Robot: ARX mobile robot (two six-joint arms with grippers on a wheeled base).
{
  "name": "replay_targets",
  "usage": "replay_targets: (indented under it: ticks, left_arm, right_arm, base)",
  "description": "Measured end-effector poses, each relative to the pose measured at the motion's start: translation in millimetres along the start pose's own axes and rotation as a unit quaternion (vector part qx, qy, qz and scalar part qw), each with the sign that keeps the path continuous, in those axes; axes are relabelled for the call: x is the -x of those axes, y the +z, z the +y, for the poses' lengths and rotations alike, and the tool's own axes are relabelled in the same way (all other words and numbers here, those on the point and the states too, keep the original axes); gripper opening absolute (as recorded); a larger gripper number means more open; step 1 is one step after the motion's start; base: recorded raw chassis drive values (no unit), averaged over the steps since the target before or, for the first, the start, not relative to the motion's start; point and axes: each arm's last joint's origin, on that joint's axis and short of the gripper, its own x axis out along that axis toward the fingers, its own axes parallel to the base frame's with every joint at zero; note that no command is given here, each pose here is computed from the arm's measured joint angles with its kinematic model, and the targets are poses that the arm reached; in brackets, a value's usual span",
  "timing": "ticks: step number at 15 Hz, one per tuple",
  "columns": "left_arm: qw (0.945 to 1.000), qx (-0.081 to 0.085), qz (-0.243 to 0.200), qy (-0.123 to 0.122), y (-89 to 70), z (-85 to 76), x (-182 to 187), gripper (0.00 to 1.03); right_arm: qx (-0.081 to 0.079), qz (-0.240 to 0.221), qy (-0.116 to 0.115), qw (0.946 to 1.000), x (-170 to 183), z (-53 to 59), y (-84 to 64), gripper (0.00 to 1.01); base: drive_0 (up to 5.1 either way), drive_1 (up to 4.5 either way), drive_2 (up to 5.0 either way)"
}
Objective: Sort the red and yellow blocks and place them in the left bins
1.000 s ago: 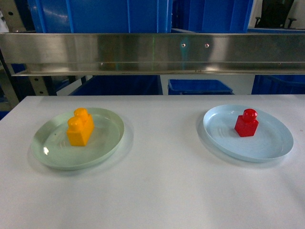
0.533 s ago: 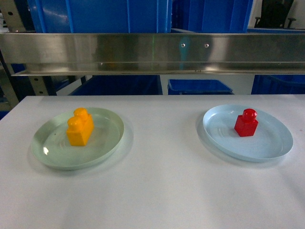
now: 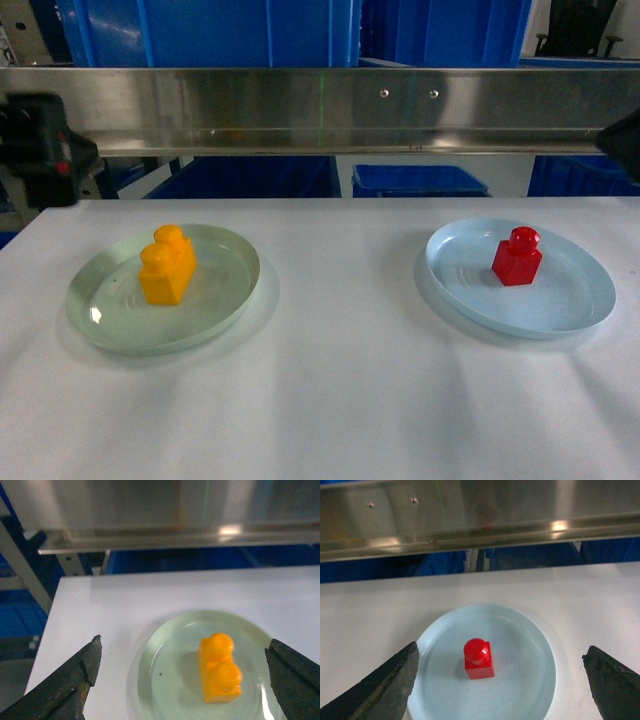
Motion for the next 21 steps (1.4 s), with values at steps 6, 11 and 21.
replay_targets:
  ticks: [6, 11, 21]
  left_arm:
    - [0.9988, -0.022, 0.035, 0.026, -36.8, 8.1, -25, 0.98]
    - [0.9988, -0.022, 0.034, 0.027, -36.8, 8.3, -25, 0.98]
    - [0.9988, -0.022, 0.034, 0.027, -36.7, 8.3, -25, 0.98]
  right_arm:
    - [-0.001, 0.037, -0.017, 0.9992, -16, -2.8, -21.6, 0.98]
    - [0.005, 0.094, 0.015, 0.9954, -52, 15.1, -22.0, 0.98]
    - [0.048, 0.197, 0.032, 0.9788, -128, 10.6, -50.2, 0.98]
  base:
    - [0.0, 0.0, 0.0]
    - [0.0, 0.0, 0.0]
    - [0.0, 0.0, 0.0]
